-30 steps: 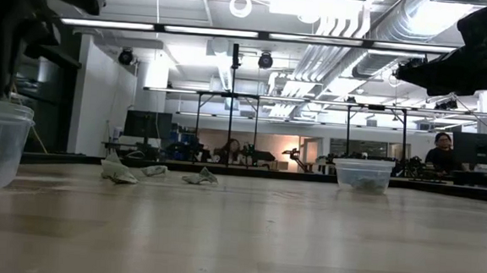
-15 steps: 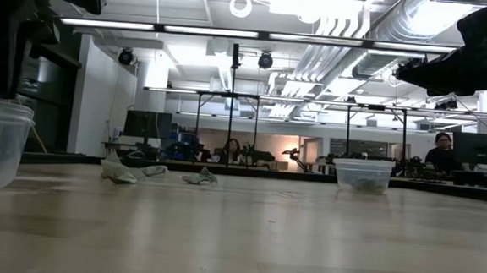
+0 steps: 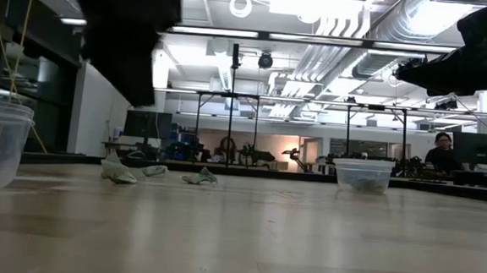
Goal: Pick and place Stevia / Truvia into bins
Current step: Put the stevia packet into the oval transparent container
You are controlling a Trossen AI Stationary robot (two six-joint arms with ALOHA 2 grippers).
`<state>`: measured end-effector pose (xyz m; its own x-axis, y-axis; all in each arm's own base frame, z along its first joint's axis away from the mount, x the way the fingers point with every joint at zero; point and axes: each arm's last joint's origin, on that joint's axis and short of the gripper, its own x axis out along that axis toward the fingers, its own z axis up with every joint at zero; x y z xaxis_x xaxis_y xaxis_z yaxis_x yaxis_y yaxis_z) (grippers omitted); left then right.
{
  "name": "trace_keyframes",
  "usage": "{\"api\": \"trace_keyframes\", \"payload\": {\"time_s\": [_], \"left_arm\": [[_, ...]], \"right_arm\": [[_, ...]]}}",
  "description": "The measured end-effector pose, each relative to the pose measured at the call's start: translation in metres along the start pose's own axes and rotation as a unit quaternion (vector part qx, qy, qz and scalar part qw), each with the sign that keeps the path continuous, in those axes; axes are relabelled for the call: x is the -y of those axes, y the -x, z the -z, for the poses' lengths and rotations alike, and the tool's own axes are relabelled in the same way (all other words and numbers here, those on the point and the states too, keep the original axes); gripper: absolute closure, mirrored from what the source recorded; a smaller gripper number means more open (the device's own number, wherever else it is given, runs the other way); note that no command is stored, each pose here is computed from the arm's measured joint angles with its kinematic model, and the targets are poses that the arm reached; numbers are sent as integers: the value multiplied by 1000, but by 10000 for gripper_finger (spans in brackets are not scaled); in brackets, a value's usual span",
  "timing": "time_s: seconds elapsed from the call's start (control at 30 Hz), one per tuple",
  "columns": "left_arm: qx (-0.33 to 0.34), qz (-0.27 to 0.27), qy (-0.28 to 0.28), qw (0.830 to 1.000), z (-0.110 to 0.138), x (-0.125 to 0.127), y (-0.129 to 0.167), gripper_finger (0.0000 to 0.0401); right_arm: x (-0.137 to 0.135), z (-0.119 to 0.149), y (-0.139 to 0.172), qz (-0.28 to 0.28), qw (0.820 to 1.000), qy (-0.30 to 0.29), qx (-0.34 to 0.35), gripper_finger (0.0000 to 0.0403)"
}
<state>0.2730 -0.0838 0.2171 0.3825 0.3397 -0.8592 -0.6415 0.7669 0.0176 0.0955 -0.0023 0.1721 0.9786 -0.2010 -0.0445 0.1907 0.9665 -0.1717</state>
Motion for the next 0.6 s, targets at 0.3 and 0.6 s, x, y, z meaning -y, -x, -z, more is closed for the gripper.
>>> {"api": "trace_keyframes", "payload": {"time_s": [0.3,0.6], "left_arm": [[-189,91,17,978,-20,-8,-58,162],[-200,47,58,977,-19,-13,-71,162]], "right_arm": [[0,0,0,0,1000,-1,-1,400],[0,0,0,0,1000,-1,-3,400]]}}
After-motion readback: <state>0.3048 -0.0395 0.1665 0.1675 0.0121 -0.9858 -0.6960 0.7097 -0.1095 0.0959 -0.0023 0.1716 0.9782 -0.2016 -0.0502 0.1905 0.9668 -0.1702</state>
